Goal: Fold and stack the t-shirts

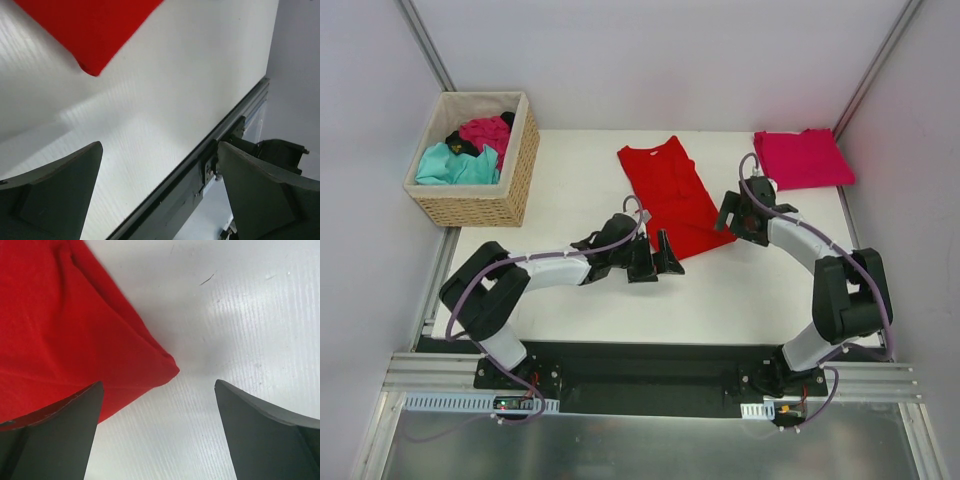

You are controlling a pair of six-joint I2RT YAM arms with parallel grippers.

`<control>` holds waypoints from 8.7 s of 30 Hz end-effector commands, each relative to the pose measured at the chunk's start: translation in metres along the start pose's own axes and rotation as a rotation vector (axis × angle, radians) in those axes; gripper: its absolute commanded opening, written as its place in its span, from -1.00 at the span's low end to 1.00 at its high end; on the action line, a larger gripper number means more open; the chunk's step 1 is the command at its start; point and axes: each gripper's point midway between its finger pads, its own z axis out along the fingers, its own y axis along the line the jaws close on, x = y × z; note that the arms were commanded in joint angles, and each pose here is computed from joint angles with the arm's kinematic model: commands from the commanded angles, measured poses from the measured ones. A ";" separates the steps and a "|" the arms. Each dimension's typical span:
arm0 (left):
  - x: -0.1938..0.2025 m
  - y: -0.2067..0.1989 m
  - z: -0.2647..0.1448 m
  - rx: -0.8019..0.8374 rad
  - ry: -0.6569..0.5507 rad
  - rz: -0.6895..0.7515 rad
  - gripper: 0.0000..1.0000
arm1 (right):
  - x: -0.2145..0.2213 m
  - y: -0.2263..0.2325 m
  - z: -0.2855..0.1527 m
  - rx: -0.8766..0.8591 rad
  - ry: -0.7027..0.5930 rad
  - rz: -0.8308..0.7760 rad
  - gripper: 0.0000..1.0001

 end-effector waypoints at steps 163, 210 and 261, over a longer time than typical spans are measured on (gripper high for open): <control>-0.029 0.094 -0.092 -0.056 -0.265 -0.103 -1.00 | 0.116 0.065 -0.078 -0.645 0.182 0.065 -0.99; -0.066 -0.037 -0.118 -0.044 -0.438 0.188 -1.00 | 0.040 0.056 -0.168 -0.438 -0.252 -0.180 -0.99; -0.250 0.035 0.016 0.036 -0.407 0.036 0.65 | -0.114 0.079 0.043 -0.240 -0.167 0.081 0.93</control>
